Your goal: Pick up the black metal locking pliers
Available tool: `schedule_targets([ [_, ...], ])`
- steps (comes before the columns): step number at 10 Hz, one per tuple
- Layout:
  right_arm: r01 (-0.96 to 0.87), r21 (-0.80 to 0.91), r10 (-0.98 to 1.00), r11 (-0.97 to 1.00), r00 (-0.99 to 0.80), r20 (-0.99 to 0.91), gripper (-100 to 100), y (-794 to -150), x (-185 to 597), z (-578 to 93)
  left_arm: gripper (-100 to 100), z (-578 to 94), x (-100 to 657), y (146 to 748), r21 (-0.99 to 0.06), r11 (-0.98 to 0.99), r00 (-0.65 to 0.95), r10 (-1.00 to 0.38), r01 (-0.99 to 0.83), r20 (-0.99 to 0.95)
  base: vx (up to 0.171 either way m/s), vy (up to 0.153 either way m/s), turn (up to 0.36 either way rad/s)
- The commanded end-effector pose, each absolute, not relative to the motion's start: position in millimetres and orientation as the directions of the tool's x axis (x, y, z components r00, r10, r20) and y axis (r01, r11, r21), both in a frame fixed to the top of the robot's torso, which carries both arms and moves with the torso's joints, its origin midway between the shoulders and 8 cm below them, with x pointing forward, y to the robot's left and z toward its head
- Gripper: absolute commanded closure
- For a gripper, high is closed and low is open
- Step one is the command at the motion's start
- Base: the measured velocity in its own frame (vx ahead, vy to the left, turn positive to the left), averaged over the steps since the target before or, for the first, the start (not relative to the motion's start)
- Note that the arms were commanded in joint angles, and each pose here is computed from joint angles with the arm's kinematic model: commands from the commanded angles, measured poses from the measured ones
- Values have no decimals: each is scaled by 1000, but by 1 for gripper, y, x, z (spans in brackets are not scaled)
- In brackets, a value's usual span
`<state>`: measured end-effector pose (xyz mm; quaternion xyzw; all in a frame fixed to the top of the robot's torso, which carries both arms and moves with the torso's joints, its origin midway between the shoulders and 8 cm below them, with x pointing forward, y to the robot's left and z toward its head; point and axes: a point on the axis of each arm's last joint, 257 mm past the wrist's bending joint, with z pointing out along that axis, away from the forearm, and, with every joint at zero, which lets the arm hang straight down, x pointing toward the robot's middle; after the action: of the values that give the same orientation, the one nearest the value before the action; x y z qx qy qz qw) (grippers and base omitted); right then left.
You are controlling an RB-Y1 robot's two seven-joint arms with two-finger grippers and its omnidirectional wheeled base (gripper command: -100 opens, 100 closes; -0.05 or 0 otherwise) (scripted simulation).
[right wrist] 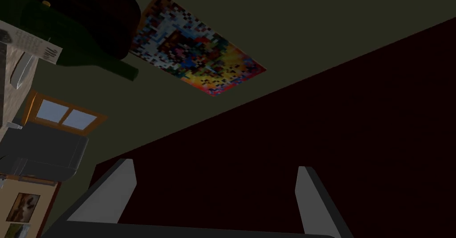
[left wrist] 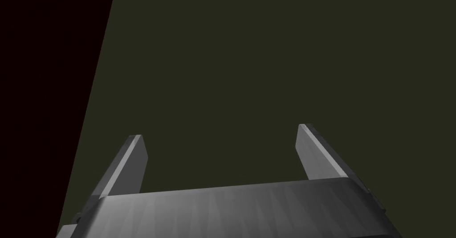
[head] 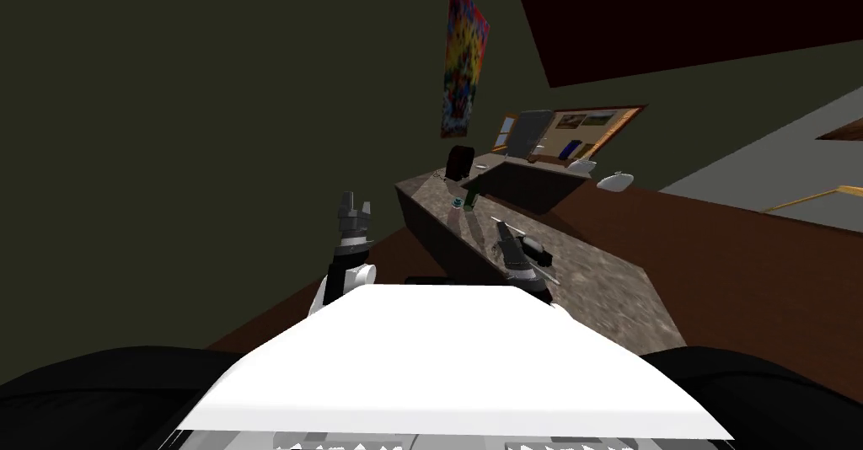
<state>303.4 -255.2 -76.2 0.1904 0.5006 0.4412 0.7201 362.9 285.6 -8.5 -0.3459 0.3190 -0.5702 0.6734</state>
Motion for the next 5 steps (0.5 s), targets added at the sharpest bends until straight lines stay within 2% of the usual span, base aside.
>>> schedule_targets([
  [1, -396, 678, 761, 620, 94, -642, -100, -257, 296, -93, 0, -9, 363, 286, -830, 110, 146, -989, 547, -35, -9, -15, 313],
  [5, -305, 602, 639, 738, 29, -769, -100, -262, 275, -131, 0, -9, 363, 286, -830, 111, 146, -989, 547, -35, -5, -15, 232],
])
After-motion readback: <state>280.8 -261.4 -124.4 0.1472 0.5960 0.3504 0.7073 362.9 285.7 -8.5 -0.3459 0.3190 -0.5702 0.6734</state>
